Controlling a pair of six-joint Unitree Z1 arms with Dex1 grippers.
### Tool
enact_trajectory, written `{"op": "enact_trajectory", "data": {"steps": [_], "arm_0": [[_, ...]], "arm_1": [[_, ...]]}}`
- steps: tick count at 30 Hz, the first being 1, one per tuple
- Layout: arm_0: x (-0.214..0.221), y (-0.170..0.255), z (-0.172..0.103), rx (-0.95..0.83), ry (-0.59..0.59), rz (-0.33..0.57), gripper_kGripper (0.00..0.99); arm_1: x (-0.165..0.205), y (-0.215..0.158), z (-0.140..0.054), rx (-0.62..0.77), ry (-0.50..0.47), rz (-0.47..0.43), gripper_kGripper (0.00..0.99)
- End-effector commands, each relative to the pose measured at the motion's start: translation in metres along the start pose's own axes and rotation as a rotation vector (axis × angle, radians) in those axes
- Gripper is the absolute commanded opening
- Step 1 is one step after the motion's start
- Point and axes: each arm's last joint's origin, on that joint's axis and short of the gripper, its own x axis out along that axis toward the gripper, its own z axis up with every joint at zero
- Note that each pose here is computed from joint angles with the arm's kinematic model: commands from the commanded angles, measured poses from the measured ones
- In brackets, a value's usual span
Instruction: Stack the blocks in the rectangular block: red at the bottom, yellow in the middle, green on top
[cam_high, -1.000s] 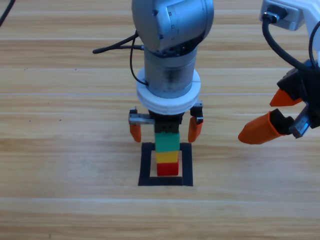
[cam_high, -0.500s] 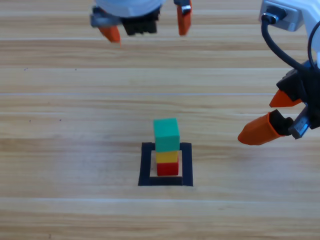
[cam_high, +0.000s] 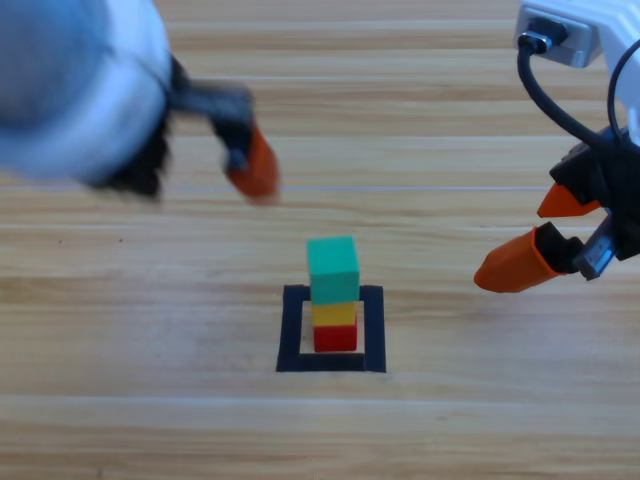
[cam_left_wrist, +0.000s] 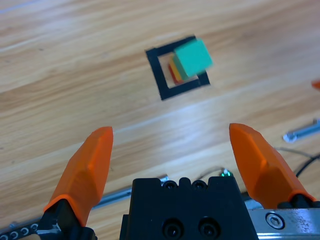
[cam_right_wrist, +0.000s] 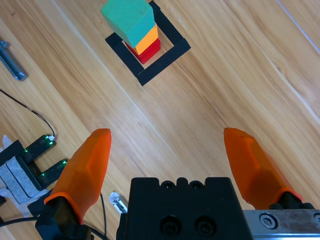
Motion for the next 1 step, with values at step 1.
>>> {"op": "enact_trajectory", "data": {"steps": [1], "arm_0": [[0.0175,-0.0361,-0.0492,0.155,0.053,-0.025,0.99]], "arm_1": [[0.0216,-0.0087,0.0013,0.025,0.047,0.001,0.99]]}}
